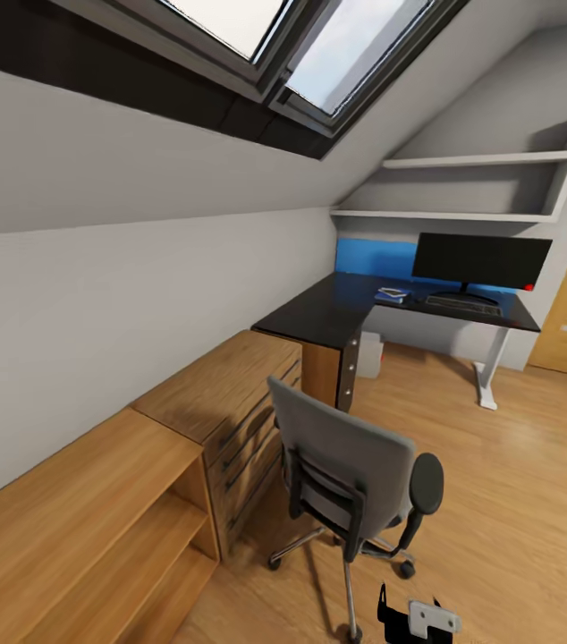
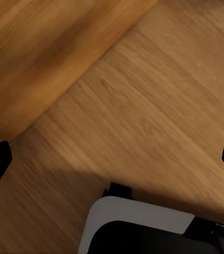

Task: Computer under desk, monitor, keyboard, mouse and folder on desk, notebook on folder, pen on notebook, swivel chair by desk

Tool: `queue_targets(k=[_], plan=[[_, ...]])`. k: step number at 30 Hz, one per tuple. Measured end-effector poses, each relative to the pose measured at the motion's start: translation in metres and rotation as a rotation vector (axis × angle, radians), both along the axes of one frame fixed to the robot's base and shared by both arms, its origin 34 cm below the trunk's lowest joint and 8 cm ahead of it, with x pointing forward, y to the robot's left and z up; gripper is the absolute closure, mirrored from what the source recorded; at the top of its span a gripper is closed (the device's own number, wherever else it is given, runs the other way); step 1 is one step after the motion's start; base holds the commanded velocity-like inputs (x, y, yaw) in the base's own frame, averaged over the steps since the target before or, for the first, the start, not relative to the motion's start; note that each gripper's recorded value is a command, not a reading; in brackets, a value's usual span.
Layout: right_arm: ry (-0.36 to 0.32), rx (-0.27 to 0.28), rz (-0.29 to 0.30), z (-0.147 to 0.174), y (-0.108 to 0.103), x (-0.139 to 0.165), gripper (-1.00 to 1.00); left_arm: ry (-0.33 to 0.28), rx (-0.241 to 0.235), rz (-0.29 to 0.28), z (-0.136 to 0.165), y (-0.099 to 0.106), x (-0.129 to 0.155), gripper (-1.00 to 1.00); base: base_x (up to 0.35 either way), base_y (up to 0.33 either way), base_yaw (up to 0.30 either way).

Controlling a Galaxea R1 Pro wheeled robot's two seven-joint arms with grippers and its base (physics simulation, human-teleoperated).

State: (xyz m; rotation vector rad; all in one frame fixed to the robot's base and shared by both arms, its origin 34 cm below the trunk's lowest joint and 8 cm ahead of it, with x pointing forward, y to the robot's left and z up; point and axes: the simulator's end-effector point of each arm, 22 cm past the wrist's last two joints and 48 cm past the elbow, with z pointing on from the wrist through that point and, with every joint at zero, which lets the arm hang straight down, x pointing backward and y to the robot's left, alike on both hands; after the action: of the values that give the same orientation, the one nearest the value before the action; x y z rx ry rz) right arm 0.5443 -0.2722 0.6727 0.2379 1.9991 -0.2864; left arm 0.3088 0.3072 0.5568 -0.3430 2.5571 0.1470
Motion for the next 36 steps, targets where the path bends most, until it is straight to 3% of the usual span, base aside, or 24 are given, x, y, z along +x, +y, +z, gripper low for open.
queue_targets(k=[36], plan=[[0.0,0.0,0.002,0.0001,0.0006,0.0002,-1.0,0.0,0.0,0.0,0.0,-0.0001,0.0,-1.0,0.0,0.122,-0.3]])
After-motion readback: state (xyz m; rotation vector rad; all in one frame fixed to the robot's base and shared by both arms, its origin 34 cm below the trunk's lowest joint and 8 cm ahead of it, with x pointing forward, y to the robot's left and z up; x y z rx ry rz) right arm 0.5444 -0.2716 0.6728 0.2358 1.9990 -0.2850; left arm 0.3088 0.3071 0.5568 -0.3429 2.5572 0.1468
